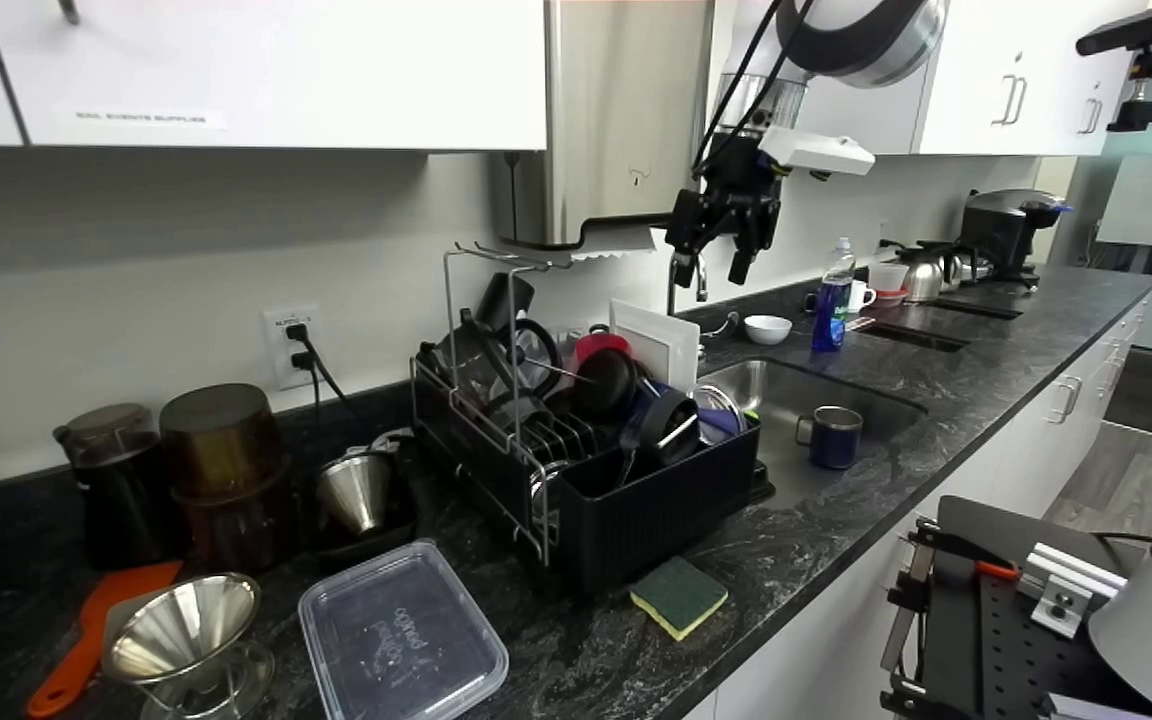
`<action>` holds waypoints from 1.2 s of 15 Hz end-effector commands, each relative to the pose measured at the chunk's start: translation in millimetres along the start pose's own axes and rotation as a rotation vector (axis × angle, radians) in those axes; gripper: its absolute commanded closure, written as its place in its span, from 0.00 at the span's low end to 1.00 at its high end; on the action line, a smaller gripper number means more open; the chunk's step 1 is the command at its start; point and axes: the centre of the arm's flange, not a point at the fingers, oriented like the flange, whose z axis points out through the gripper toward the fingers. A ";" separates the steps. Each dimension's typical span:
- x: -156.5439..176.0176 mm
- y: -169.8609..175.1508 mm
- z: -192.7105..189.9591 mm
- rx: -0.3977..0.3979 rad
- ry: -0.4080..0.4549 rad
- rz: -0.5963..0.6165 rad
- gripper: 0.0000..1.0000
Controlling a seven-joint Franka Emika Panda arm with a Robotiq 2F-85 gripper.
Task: Put the blue pan on the the dish dryer
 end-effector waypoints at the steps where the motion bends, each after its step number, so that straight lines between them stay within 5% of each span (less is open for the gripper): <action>1: 32.7 26.9 13.7 -0.030 0.012 0.027 0.00; 10: 79.9 120.6 51.7 -0.056 -0.055 0.120 0.00; 18: 87.8 210.5 64.7 -0.040 -0.137 0.115 0.00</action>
